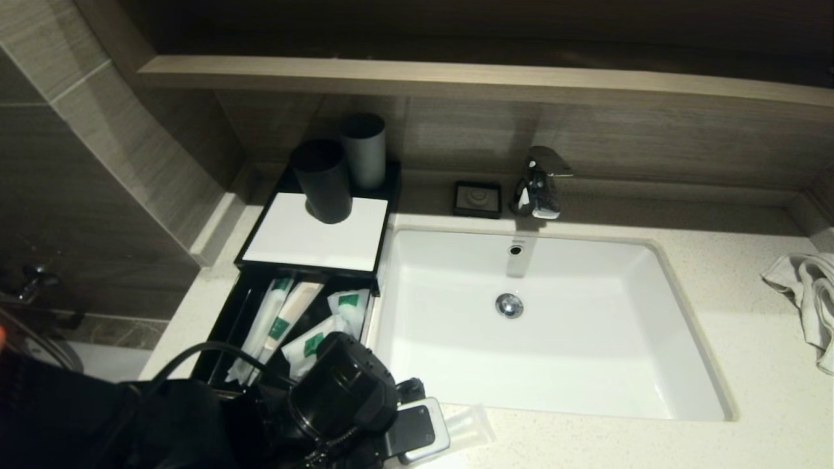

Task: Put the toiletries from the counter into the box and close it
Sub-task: Pick up the bathroom toiletry

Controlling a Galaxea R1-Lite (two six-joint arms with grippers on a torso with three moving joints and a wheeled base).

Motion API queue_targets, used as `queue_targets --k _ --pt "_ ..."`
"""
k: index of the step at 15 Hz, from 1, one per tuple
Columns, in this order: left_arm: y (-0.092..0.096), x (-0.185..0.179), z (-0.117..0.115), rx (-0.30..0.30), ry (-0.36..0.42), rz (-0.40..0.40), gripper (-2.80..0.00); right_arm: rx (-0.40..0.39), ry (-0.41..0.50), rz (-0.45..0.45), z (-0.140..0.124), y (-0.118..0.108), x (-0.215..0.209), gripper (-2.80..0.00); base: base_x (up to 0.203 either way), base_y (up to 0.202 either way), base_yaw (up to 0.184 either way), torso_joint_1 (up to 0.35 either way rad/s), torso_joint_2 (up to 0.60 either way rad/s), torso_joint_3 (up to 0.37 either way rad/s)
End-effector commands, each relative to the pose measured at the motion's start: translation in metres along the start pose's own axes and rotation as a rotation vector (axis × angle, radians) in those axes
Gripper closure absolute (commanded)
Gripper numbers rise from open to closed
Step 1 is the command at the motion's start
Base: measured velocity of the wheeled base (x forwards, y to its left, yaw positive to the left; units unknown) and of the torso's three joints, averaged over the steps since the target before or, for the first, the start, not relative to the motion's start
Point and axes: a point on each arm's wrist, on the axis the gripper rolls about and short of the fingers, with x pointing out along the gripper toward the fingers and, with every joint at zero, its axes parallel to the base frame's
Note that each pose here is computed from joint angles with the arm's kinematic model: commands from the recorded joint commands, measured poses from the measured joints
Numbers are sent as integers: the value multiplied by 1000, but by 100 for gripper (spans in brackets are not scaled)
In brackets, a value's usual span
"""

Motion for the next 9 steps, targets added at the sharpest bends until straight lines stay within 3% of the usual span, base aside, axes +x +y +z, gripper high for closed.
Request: queue_targets --k 1,9 --pt "0 0 0 3 2 -1 0 0 0 0 0 0 0 0 0 0 0 0 0 0" --pt "1 -1 3 -7 -14 5 0 0 0 0 0 0 0 0 0 0 0 0 0 0"
